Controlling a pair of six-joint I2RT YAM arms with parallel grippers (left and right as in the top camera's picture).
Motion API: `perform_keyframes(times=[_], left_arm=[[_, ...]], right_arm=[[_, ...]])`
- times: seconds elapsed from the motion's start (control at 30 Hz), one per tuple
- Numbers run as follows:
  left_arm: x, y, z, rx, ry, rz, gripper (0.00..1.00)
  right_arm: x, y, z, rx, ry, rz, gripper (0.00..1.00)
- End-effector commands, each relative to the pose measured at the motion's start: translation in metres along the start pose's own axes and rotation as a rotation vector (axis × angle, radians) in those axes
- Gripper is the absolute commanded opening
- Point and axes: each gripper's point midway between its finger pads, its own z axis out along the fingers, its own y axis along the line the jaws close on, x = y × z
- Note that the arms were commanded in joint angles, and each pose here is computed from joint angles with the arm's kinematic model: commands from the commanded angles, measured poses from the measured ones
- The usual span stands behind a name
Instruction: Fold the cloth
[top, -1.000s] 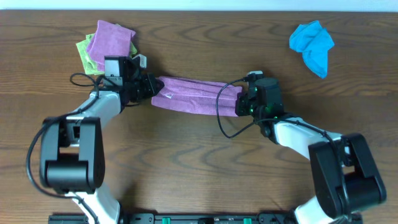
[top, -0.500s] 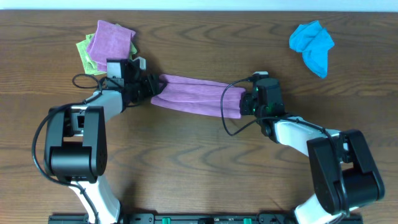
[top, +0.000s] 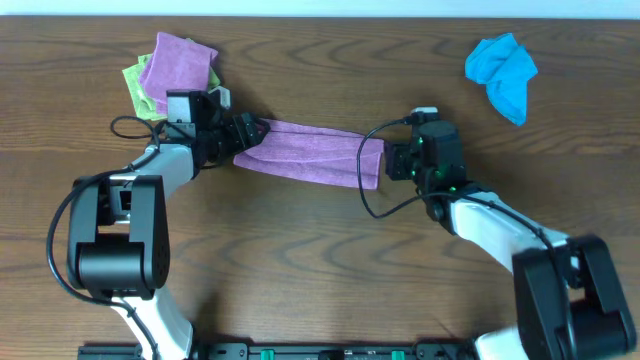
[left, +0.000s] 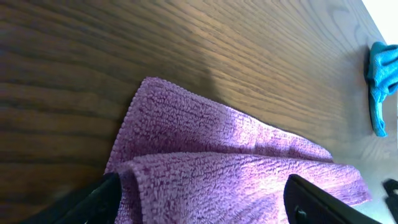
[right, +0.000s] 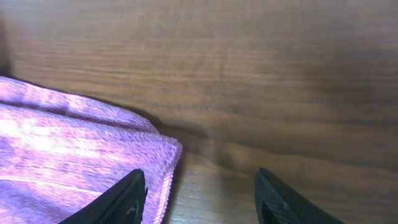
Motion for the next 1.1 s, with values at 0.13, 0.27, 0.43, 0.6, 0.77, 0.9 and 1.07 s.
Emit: perform_keyframes(times=[0.13,0.27,0.43,0.6,0.77,0.9,1.07], left_arm=[[-0.005,-0.001,-0.007,-0.016,-0.023,0.007,0.72],[-0.005,-0.002,-0.007,-0.010,-0.023,-0.005,0.44],[-0.007,-0.011,-0.007,0.037,-0.027,-0.006,0.11],[-0.017,-0.018,-0.008,0.063,-0.063,-0.016,0.06],[-0.031,-0.026,-0.010,0.095,-0.117,-0.022,0.06],[-0.035,-0.025,-0.010,0.086,-0.135,-0.019,0.06],[-0.040,-0.020,-0.008,0.035,-0.171,-0.012,0.06]], right_arm=[[-0.006,0.003,-0.005,-0.025,-0.007,0.035,0.55],[-0.004,0.004,-0.005,-0.027,0.002,0.036,0.54],[0.004,0.002,-0.005,-0.017,0.034,0.037,0.53],[0.014,-0.001,-0.005,-0.007,0.075,0.038,0.52],[0.023,-0.003,-0.006,0.003,0.111,0.040,0.50],[0.025,-0.003,-0.006,0.005,0.116,0.040,0.49],[0.025,-0.003,-0.006,0.005,0.116,0.040,0.49]])
